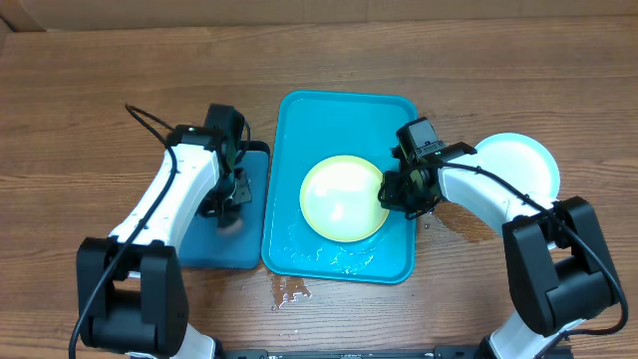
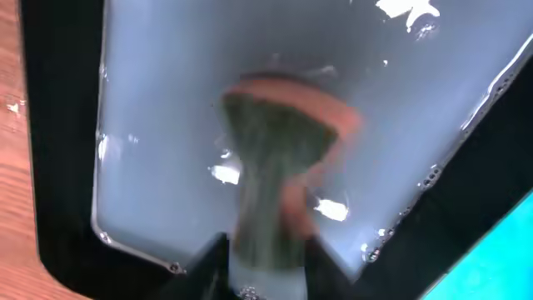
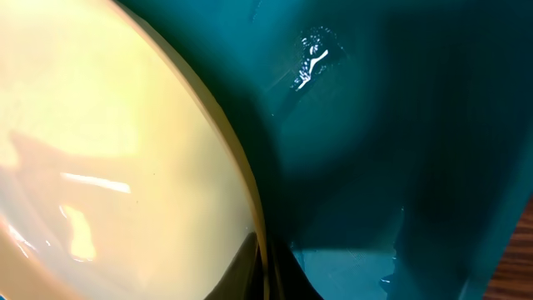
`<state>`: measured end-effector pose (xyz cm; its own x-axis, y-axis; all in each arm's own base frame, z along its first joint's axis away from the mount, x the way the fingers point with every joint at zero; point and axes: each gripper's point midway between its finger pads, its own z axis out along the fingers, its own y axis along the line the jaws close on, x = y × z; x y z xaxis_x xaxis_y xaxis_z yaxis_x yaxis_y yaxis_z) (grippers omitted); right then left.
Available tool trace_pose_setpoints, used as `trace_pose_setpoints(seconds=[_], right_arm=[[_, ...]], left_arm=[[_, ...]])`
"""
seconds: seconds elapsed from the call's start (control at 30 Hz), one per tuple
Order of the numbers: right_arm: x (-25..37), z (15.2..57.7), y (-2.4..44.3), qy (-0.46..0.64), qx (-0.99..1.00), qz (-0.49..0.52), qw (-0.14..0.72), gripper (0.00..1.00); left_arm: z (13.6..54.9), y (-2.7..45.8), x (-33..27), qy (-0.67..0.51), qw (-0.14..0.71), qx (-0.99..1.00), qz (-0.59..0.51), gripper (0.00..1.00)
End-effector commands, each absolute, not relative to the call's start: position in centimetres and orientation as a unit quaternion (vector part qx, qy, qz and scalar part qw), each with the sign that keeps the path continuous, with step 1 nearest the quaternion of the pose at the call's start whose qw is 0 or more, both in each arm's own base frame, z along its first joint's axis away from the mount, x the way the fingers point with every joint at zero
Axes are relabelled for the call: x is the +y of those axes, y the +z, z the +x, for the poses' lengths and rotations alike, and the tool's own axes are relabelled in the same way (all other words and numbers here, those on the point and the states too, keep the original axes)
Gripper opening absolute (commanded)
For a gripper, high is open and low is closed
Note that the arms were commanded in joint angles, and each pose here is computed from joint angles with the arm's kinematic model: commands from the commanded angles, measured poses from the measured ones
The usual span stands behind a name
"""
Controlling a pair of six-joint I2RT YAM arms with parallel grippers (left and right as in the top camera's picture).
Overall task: Clean dirty plates on tray and stack at the side
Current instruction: 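Return the sponge to the black tray with the left gripper, then lift the yellow plate off the teal tray with the right gripper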
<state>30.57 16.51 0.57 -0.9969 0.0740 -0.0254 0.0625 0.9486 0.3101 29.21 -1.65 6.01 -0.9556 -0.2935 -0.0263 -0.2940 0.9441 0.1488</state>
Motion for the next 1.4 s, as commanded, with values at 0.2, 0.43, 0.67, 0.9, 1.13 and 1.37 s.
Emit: trace_pose_setpoints(seconds=[0.2, 0.43, 0.67, 0.9, 1.13, 1.37], right_arm=[[17.7, 31.0, 5.6, 0.119, 0.992, 0.028, 0.038, 0.04], [24.0, 33.2, 13.7, 0.128, 0.974, -0.099, 0.156, 0.04], [30.3, 34.8, 17.5, 0.098, 0.933, -0.15, 0.312, 0.04], [35.4, 33.5, 20.3, 0.034, 0.879, -0.159, 0.448, 0.04], [36.3, 30.7, 22.8, -0.045, 0.832, -0.146, 0.533, 0.04], [36.5, 29.3, 23.8, -0.084, 0.81, -0.167, 0.555, 0.04]], left_arm=[[31.3, 17.0, -2.0, 0.019, 0.118, 0.978, -0.169, 0.78], [29.2, 28.8, -2.0, -0.045, 0.254, 0.95, -0.175, 1.0], [25.0, 36.3, -2.2, -0.095, 0.367, 0.911, -0.165, 1.0], [21.8, 38.8, -1.3, -0.095, 0.422, 0.886, -0.168, 1.0], [21.0, 38.3, -1.1, -0.089, 0.411, 0.891, -0.17, 1.0], [21.1, 38.2, -1.1, -0.089, 0.409, 0.892, -0.17, 1.0]])
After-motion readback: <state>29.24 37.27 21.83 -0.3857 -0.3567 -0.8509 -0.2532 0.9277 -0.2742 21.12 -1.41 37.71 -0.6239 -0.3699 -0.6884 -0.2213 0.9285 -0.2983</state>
